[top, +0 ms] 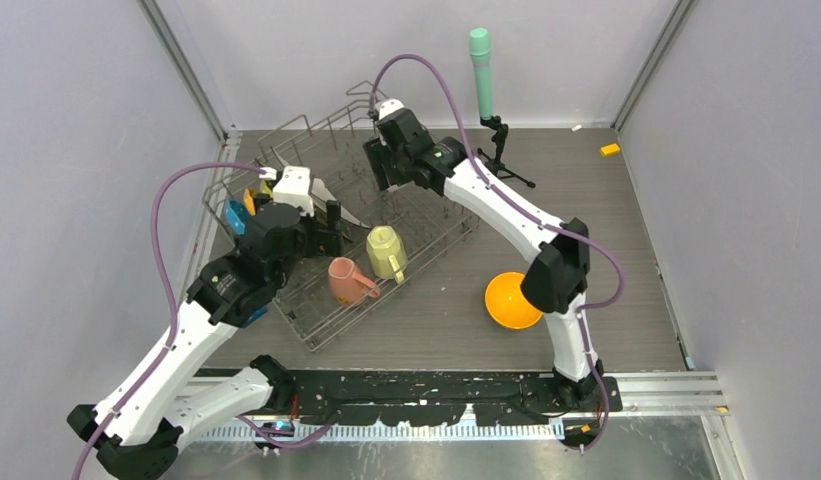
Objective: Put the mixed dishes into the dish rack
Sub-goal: Insert the bowl into the dish rack, then pick up the bowl from the center of the board.
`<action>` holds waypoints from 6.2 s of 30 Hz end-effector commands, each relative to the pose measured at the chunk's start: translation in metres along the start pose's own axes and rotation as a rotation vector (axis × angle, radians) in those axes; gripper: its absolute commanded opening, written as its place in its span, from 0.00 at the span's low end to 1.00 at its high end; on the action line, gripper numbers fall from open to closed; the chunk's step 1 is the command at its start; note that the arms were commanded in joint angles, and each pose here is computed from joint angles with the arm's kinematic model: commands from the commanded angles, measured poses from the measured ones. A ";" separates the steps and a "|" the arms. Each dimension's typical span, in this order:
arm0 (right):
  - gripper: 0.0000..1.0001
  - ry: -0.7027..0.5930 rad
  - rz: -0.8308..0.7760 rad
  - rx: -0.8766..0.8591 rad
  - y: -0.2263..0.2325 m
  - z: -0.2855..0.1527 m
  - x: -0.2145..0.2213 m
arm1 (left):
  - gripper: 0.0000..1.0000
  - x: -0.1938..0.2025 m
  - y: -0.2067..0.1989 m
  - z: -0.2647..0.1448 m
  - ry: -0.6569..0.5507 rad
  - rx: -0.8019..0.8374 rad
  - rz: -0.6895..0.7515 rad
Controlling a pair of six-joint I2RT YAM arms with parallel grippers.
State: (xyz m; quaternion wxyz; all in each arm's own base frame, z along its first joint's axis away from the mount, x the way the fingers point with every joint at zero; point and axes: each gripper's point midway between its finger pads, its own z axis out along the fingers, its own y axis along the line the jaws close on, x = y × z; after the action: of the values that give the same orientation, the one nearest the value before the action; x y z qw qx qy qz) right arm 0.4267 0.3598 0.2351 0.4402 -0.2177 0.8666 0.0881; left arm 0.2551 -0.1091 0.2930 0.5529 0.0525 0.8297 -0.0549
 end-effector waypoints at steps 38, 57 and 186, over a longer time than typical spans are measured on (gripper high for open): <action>0.55 -0.225 -0.253 0.183 -0.026 0.162 -0.032 | 1.00 -0.024 0.010 -0.010 -0.028 0.044 -0.052; 0.77 -0.203 -0.290 0.102 -0.018 0.152 -0.033 | 1.00 -0.024 0.004 -0.002 0.007 0.072 -0.045; 0.61 -0.132 0.952 0.267 -0.133 -0.247 0.280 | 1.00 0.104 -0.276 -0.025 0.163 0.622 0.027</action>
State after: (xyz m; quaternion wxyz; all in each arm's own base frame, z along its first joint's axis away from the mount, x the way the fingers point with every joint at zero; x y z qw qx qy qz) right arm 0.1675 0.0680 0.1730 0.4500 0.2440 0.8425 0.1677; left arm 0.1393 -0.3481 0.1807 0.4076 0.2791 0.8308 -0.2563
